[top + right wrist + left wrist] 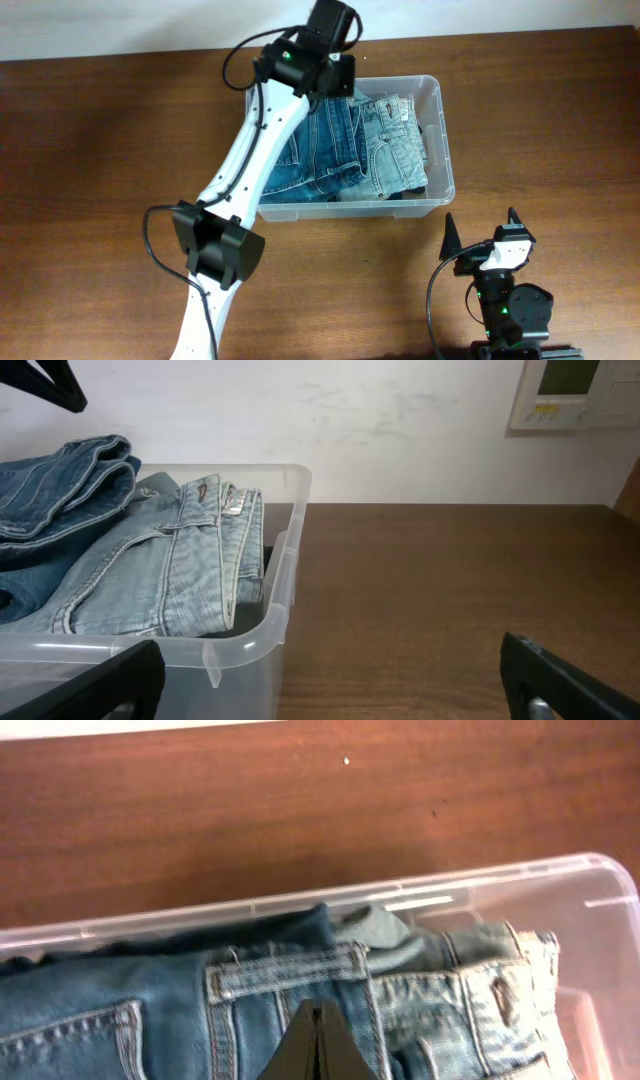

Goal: Pack container

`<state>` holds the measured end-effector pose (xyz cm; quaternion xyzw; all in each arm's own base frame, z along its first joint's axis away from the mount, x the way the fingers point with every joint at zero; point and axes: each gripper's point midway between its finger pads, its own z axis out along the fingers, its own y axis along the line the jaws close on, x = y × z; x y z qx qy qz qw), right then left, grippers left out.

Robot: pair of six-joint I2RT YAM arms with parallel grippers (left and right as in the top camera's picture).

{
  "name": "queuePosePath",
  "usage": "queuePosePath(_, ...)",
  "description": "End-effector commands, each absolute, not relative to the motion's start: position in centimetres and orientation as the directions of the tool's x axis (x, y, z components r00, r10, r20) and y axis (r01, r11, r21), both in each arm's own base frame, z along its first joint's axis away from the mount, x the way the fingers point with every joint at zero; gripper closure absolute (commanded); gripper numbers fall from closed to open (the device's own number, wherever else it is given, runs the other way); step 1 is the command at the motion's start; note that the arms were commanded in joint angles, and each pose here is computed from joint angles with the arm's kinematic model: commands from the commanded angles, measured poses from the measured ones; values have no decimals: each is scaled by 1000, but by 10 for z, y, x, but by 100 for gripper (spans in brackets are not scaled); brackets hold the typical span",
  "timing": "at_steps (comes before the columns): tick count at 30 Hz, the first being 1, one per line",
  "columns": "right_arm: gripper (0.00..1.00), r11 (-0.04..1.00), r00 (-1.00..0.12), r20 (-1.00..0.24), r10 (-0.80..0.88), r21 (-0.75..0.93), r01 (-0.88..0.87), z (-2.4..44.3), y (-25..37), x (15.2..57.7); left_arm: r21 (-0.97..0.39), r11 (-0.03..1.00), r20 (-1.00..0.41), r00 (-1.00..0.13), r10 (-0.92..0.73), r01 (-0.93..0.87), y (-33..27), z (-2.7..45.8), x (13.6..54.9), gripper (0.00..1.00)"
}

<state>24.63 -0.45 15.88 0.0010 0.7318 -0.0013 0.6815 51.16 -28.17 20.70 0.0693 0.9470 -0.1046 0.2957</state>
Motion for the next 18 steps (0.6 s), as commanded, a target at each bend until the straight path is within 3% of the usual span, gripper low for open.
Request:
queuePosePath(1, 2, 1000, -72, -997, -3, -4, 11, 157, -6, 246, -133, 971, -565, -820, 88, 196, -280, 196, 510, 99)
queuePosePath(12, 2, 1000, -73, -997, -4, -4, 11, 157, -6, 246, -83, 979, -436, -890, 131, 185, -274, 100, 495, 98)
queuePosePath(18, 2, 1000, -73, -997, -3, -4, 11, 157, -6, 246, -89, 978, -452, -883, 127, 186, -273, 112, 495, 98)
